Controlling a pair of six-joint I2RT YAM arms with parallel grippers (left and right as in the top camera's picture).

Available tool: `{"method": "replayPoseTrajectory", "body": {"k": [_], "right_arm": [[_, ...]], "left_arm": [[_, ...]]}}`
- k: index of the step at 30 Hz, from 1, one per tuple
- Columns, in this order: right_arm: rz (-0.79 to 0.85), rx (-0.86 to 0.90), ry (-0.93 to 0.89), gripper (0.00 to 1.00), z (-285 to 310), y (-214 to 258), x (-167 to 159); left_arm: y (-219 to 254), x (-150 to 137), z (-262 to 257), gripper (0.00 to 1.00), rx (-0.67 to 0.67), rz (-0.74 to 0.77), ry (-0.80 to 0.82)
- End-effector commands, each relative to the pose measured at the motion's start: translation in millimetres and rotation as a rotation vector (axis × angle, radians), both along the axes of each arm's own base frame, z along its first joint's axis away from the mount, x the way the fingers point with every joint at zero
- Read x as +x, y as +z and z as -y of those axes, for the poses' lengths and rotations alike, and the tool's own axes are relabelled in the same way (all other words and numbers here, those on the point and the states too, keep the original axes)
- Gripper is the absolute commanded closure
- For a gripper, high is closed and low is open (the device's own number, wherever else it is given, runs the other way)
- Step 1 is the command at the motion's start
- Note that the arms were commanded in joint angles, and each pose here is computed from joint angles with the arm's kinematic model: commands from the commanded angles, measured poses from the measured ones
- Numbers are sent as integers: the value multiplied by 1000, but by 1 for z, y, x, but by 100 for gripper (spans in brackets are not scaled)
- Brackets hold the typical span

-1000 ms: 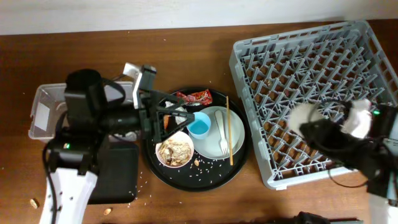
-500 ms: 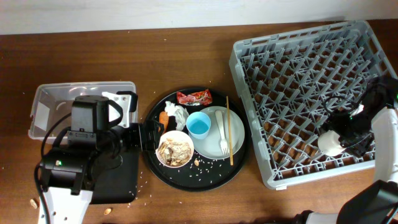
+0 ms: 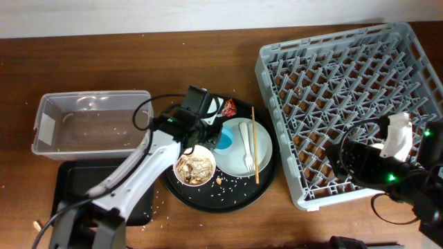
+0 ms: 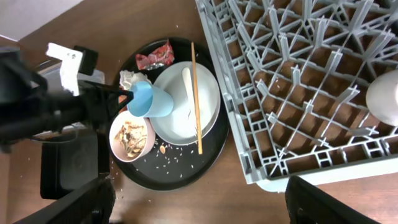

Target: Sort waste into correct bins and load items into the dishwasher rack

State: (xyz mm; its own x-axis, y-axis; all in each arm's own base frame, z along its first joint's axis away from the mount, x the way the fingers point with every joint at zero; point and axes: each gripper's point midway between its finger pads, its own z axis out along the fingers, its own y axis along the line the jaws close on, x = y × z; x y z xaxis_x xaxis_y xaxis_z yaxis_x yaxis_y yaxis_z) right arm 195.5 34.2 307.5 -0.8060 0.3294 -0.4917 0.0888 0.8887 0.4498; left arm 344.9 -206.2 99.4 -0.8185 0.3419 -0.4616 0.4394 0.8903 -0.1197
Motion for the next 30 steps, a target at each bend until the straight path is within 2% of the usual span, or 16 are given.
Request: {"method": "replayPoseTrajectory", "body": {"k": [1,2,3,4,6,8,9,12,15,18,22,24,27,28,29,30], "right_arm": [[3,6,15,13,-3,2,0],[4,5,15,13,-3,2,0],[4,5,15,13,-3,2,0],[4,5,15,13,-3,2,0],[5,2,17,13,-3,2,0],[9,1,26,13,-3,2,0],[40,17,101,14,-13,6,-1],[179,241,403,15,-68,38,-13],[338,376,665,16,-110,77,-22],[379,398,905,19,-152,82,-23],[340,484,1093,24,-199,76,-17],[361,462,1136,36,-210,76,-24],[380,433,1124,43,-209,76,-22],[393,392,1076,45,-204,77,-17],[374,353,922,48,-187,78,-4],[378,341,819,49,-170,83,4]], "left_arm": [[-33,3,-7,66,69,-56,41],[-36,2,-6,76,63,-66,37],[-28,2,5,97,8,-68,12],[-14,2,14,100,-42,-62,-9],[49,4,17,100,-113,15,-18],[97,-14,9,100,-228,20,-39],[139,-35,18,100,-457,-3,-172],[223,-80,17,100,-930,-36,-477],[268,-110,15,100,-1161,-43,-711],[272,-114,16,100,-1159,-30,-728],[285,-126,13,100,-1147,26,-764],[286,-126,14,100,-1144,41,-773],[286,-126,14,100,-1144,42,-773],[285,-125,14,31,-1139,44,-769],[281,-119,14,1,-1110,59,-738],[279,-114,13,1,-1093,73,-718]]}}
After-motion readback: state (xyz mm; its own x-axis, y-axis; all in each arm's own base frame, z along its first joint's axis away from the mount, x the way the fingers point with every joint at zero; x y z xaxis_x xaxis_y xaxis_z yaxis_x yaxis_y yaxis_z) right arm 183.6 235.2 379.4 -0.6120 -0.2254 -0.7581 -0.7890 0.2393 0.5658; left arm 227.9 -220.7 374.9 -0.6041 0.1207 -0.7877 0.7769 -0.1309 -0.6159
